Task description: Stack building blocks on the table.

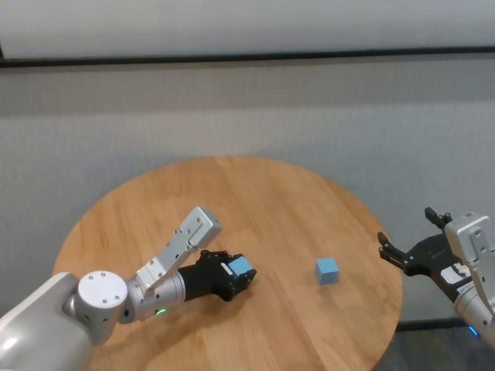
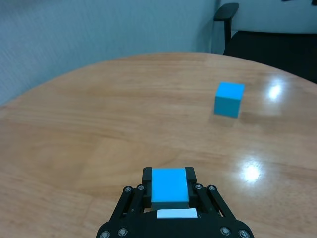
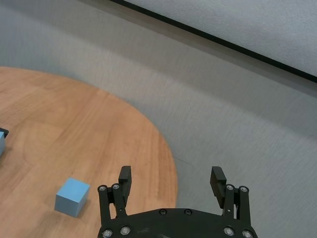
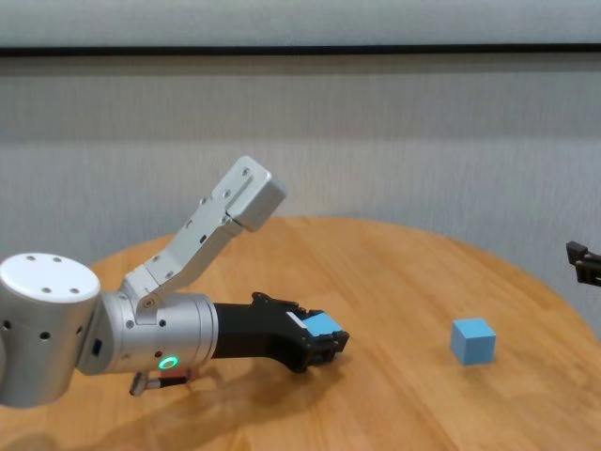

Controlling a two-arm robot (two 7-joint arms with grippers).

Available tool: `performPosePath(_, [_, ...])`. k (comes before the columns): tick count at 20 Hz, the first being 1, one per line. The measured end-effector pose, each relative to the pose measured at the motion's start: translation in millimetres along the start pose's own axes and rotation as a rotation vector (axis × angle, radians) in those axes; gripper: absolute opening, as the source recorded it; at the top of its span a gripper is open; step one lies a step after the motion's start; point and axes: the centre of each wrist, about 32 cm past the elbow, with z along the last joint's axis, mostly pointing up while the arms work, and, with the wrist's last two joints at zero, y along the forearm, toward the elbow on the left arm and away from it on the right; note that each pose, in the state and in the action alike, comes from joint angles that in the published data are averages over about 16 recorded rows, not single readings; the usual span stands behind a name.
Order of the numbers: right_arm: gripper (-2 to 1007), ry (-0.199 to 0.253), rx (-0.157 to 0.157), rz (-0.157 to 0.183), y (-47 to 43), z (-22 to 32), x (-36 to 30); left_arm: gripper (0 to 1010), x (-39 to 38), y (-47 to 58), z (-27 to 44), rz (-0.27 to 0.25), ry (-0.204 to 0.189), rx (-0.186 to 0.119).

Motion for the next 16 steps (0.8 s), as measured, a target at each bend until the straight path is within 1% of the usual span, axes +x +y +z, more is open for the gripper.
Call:
performPosePath(4, [1005,0.0,0.0,0.0,0.0,0.0,0.0,397,2.5,-0.3,-0.5,0.005,0.0,0.005])
performPosePath(9, [1005,0.0,0.0,0.0,0.0,0.0,0.0,435,5.9,-0.5,2.1,0.013,0.003,0.002])
performPosePath(13, [1005,0.0,0.0,0.0,0.0,0.0,0.0,509,8.6,-0.3,6.6,0.018,0.004,-0.004])
performPosePath(16, [1005,0.0,0.0,0.0,0.0,0.0,0.0,592,11.9,1.7,12.4,0.027,0.008,-0.018])
